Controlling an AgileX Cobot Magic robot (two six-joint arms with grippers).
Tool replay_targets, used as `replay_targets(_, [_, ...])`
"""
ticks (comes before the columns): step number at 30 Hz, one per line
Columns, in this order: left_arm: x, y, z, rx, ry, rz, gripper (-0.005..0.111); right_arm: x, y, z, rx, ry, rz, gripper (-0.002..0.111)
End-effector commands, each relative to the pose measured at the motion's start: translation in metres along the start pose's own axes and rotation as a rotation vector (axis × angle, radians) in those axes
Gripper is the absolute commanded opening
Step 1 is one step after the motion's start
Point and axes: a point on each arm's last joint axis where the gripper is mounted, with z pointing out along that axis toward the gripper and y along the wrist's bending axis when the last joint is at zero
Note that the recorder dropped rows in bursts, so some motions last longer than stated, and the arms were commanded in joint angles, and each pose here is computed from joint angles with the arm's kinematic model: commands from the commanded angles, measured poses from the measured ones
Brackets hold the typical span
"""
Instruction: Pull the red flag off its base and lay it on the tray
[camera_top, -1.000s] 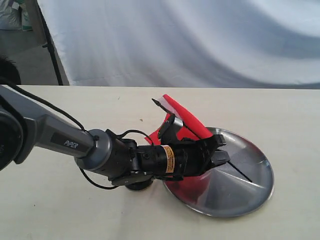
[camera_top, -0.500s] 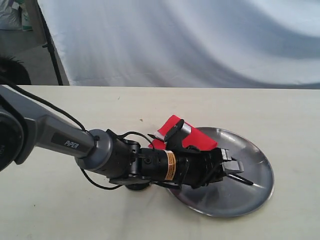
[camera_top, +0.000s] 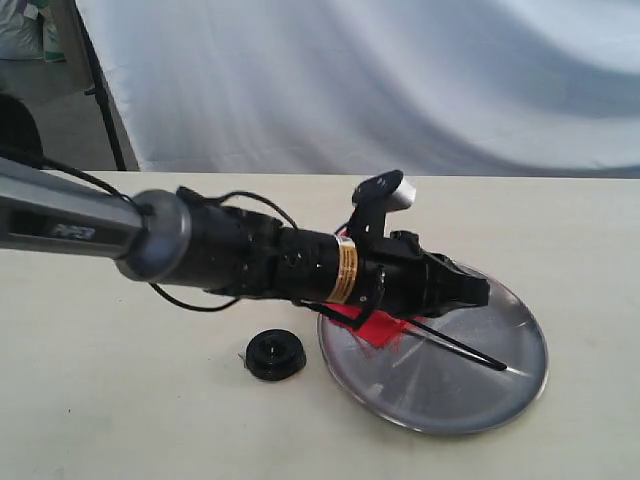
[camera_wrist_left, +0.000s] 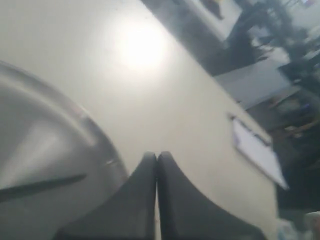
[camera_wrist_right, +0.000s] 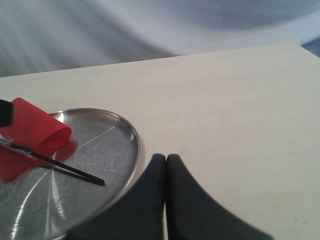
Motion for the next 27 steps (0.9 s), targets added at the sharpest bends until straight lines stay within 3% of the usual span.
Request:
replay_targets(1, [-0.026, -0.011, -0.037, -0.275, 0.042, 0.240, 0.000, -0.002, 0.000, -0.001, 0.002, -0.014, -0.002, 0.000])
replay_targets(5, [-0.028, -0.013, -0.076, -0.503, 0.024, 0.358, 0.000, -0.002, 0.000, -0.001, 0.002, -0.014, -0.002, 0.000])
replay_targets(9, [-0.009, -0.005, -0.119, -0.766, 0.021, 0.419, 0.000, -0.002, 0.000, -0.001, 0.002, -0.014, -0.002, 0.000])
replay_targets(12, [0.012, 0.004, -0.156, -0.986, 0.022, 0.413, 0.000, -0.002, 0.000, -0.001, 0.002, -0.014, -0.002, 0.000])
replay_targets(15, [0.039, 0.006, -0.186, -1.100, 0.049, 0.382, 0.000, -0.002, 0.000, -0.001, 0.002, -0.014, -0.002, 0.000])
replay_targets(18, [0.057, -0.001, -0.209, -1.116, 0.047, 0.348, 0.000, -0.002, 0.000, -0.001, 0.002, -0.014, -0.002, 0.000])
replay_targets(21, [0.064, -0.020, -0.228, -1.031, -0.008, 0.331, 0.000, -0.002, 0.000, -0.001, 0.002, -0.014, -0.002, 0.000])
replay_targets(27, [0.060, -0.080, -0.257, -0.657, -0.199, 0.376, 0.000, -0.002, 0.000, -0.001, 0.002, -0.014, -0.002, 0.000])
